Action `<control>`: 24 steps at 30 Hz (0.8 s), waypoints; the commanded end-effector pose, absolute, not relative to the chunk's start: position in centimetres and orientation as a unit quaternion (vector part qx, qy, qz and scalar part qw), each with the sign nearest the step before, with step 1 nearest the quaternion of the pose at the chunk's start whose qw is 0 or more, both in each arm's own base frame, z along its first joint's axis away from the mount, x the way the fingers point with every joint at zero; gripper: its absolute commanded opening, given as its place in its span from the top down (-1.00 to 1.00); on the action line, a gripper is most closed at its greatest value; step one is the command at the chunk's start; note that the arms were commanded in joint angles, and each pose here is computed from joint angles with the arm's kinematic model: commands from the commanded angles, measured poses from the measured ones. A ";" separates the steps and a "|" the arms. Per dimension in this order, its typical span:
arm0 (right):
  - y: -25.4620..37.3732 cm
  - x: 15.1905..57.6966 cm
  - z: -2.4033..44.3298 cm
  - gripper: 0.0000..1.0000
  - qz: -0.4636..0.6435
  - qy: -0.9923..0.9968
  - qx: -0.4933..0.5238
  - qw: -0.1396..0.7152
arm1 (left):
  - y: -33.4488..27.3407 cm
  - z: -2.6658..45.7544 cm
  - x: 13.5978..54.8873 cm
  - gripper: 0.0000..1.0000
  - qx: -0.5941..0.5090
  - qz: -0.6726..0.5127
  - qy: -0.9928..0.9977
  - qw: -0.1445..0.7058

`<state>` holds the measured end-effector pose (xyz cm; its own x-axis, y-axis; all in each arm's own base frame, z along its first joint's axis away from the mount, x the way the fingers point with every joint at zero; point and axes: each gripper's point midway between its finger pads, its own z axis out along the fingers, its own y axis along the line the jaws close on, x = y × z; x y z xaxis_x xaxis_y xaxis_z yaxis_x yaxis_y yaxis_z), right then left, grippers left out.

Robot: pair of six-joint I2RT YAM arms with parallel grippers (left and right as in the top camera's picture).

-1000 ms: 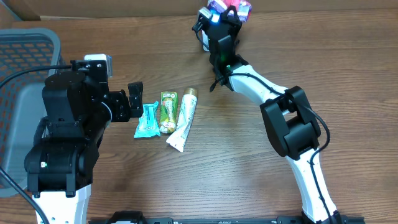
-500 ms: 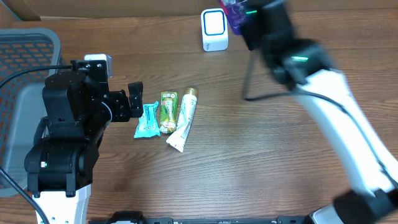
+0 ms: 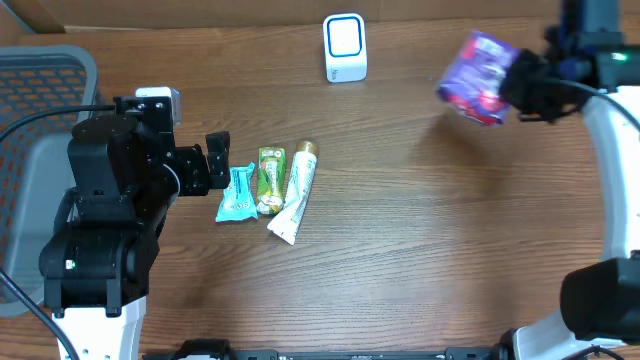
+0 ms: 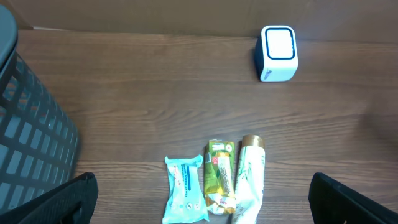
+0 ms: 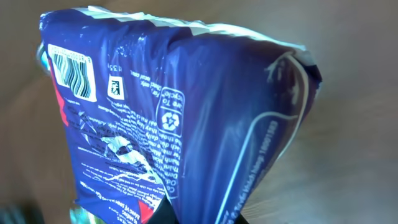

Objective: Scan the item barcode
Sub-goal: 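Move the purple package right and set it on the table edge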

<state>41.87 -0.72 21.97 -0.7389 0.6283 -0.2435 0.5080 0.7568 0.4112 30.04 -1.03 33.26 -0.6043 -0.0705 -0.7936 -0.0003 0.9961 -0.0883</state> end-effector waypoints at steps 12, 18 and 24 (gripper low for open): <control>-16.1 36.3 9.3 0.93 0.063 0.789 0.588 0.164 | -1.0 34.0 30.0 -0.99 -0.016 -0.037 0.890 0.454; -18.3 34.6 7.7 0.37 0.050 0.778 0.604 0.164 | -1.0 34.0 30.0 -0.99 -0.016 -0.037 0.890 0.454; -16.6 35.3 9.1 -0.65 0.076 0.825 0.539 0.156 | -1.0 34.0 30.0 -0.99 -0.016 -0.037 0.890 0.454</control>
<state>34.20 -17.34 7.21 -0.2982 0.9413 -0.1580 0.9090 0.3306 0.2537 30.03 -1.03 33.25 -0.6046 -0.0705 -0.7934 -0.0004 0.9961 -0.0883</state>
